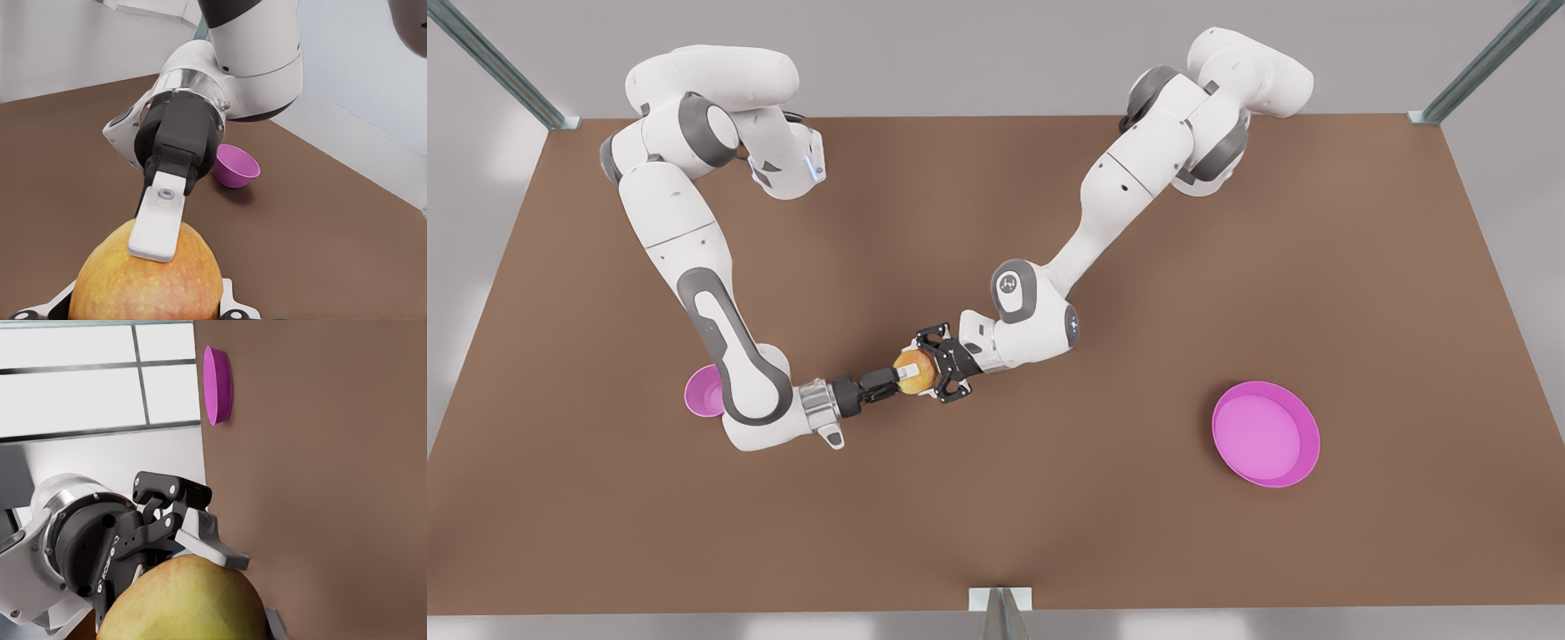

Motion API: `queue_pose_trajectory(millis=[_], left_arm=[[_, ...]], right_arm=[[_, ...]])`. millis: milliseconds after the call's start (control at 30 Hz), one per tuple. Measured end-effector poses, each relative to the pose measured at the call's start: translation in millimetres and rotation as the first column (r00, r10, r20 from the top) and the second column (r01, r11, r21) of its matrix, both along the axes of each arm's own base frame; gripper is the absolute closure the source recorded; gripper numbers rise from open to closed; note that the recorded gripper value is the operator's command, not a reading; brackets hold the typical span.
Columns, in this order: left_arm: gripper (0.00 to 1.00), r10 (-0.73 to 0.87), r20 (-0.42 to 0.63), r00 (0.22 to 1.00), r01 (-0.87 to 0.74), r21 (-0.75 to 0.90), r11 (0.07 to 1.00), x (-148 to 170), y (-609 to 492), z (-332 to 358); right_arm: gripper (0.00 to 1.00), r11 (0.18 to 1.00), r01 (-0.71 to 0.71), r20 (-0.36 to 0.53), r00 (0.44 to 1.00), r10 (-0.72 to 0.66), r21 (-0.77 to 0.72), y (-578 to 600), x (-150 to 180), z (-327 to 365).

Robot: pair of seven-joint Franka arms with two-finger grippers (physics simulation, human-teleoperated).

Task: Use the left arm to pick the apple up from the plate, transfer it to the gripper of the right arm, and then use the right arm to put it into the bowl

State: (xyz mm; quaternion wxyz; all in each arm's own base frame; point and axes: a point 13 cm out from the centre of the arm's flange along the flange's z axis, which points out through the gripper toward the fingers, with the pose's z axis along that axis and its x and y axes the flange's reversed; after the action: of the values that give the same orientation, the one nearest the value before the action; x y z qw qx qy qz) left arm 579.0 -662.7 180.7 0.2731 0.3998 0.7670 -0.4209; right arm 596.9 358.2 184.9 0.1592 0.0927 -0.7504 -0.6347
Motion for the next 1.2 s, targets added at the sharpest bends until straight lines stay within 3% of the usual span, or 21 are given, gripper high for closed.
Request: queue_pose_trajectory(millis=[133, 367, 400, 500, 1200], left_arm=[[0.33, 0.0, 0.0, 1.0, 0.0, 0.0, 1.0, 0, 0, 0], [0.31, -0.001, 0.0, 1.0, 0.001, 0.0, 1.0, 0, 0, 0], [0.0, -0.001, 0.0, 1.0, 0.001, -0.001, 1.0, 0, 0, 0], [0.0, -0.007, -0.004, 1.0, 0.007, -0.002, 1.0, -2, 0, -1], [0.0, -0.023, 0.006, 1.0, 0.023, -0.003, 1.0, -4, 0, 1]], right_arm=[[0.22, 1.0, 0.003, 0.0, 1.0, -0.003, -0.001, 0, 1, 0], [0.15, 1.0, 0.004, 0.0, 1.0, -0.004, -0.002, 0, 1, -1], [0.16, 1.0, 0.003, 0.0, 1.0, -0.003, -0.002, 0, 1, -1], [0.21, 1.0, 0.003, 0.0, 1.0, -0.003, -0.001, 0, 1, 0], [0.21, 1.0, 0.006, 0.008, 1.0, -0.006, -0.007, -14, 6, 2]])
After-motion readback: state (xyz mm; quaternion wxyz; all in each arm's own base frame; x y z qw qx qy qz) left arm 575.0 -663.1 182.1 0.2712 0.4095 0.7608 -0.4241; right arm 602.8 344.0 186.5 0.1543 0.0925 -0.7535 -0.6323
